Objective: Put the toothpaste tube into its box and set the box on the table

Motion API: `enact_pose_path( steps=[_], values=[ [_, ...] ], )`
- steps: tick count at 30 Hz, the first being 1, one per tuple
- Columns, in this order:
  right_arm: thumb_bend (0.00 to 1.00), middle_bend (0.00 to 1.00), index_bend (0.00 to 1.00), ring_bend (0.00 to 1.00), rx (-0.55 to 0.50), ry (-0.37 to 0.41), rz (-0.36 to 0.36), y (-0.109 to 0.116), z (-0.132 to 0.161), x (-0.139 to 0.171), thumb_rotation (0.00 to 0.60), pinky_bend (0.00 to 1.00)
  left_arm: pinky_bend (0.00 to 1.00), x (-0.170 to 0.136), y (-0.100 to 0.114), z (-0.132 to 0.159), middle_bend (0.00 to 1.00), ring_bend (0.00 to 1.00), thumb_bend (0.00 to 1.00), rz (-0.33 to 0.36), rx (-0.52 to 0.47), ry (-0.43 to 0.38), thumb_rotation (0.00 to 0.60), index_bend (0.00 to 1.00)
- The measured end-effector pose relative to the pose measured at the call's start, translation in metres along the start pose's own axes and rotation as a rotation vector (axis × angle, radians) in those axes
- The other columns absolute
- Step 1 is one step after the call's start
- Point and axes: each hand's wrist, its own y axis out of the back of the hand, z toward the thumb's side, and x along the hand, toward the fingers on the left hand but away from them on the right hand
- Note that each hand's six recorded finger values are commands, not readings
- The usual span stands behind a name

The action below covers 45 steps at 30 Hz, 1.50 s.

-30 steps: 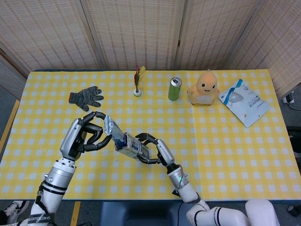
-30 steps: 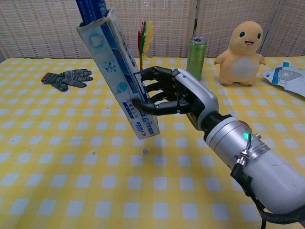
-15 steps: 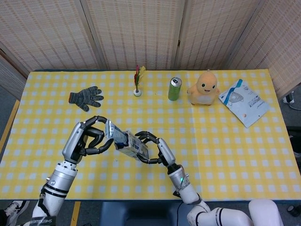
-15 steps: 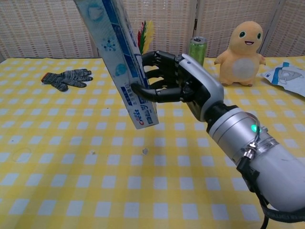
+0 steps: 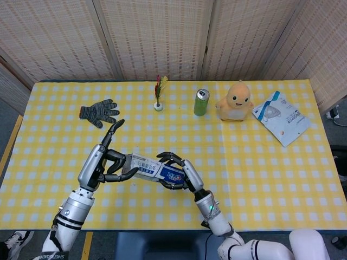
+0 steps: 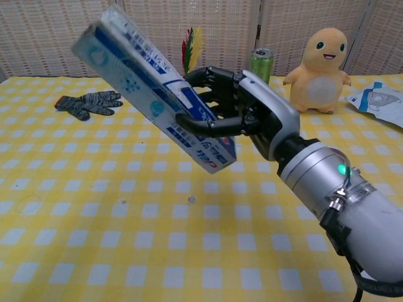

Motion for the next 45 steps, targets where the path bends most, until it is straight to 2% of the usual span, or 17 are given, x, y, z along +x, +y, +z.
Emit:
enact_pose_path(
  steps=[12,16,20,22,24,26,28,31,34,37,41,45],
  values=[
    [0.31,0.30,0.41,0.31,0.006,-0.001,-0.008,0.005,-0.001,0.004,0.600,0.39,1.00,-0.003,0.006,0.003,1.00,1.00,0.24,0.018,0.031,-0.020,0.600,0.00],
    [0.31,0.30,0.41,0.31,0.036,-0.002,-0.015,0.012,-0.003,0.006,0.600,0.39,0.99,-0.006,0.013,0.004,1.00,1.00,0.24,0.046,0.087,-0.028,0.600,0.01],
    [0.31,0.30,0.41,0.31,0.090,-0.005,-0.020,0.022,-0.006,0.009,0.600,0.39,0.91,-0.012,0.026,0.003,1.00,0.97,0.25,0.082,0.179,-0.023,0.600,0.07],
    [0.31,0.30,0.41,0.32,0.129,-0.009,-0.023,0.029,-0.008,0.011,0.600,0.39,0.84,-0.018,0.035,0.002,0.94,0.90,0.25,0.107,0.247,-0.017,0.600,0.15],
    [0.31,0.30,0.41,0.31,0.169,-0.016,-0.026,0.035,-0.010,0.013,0.600,0.39,0.69,-0.023,0.044,0.000,0.80,0.74,0.25,0.129,0.312,-0.014,0.600,0.27],
    [0.31,0.30,0.41,0.31,0.224,-0.031,-0.026,0.044,-0.015,0.017,0.600,0.39,0.49,-0.028,0.053,-0.004,0.58,0.52,0.25,0.146,0.386,-0.017,0.600,0.35],
    [0.31,0.30,0.41,0.31,0.282,-0.053,-0.025,0.053,-0.022,0.021,0.600,0.39,0.37,-0.033,0.063,-0.011,0.44,0.38,0.25,0.161,0.476,-0.022,0.600,0.36],
    [0.31,0.30,0.41,0.31,0.356,-0.085,-0.027,0.067,-0.033,0.028,0.600,0.39,0.22,-0.041,0.083,-0.029,0.33,0.24,0.24,0.185,0.624,-0.004,0.600,0.35],
    [0.31,0.30,0.41,0.31,0.409,-0.115,-0.033,0.081,-0.042,0.034,0.600,0.39,0.16,-0.054,0.107,-0.052,0.28,0.19,0.24,0.208,0.762,0.044,0.600,0.33],
    [0.31,0.30,0.41,0.31,0.454,-0.143,-0.039,0.093,-0.051,0.040,0.600,0.39,0.15,-0.069,0.130,-0.073,0.26,0.17,0.24,0.230,0.865,0.098,0.600,0.32],
    [0.31,0.30,0.41,0.31,0.496,-0.178,-0.045,0.107,-0.062,0.045,0.600,0.39,0.13,-0.087,0.152,-0.093,0.26,0.17,0.24,0.252,0.946,0.147,0.600,0.31],
    [0.31,0.30,0.41,0.31,0.530,-0.218,-0.038,0.115,-0.076,0.048,0.600,0.39,0.11,-0.099,0.159,-0.111,0.26,0.19,0.24,0.226,0.985,0.203,0.600,0.27]
  ],
)
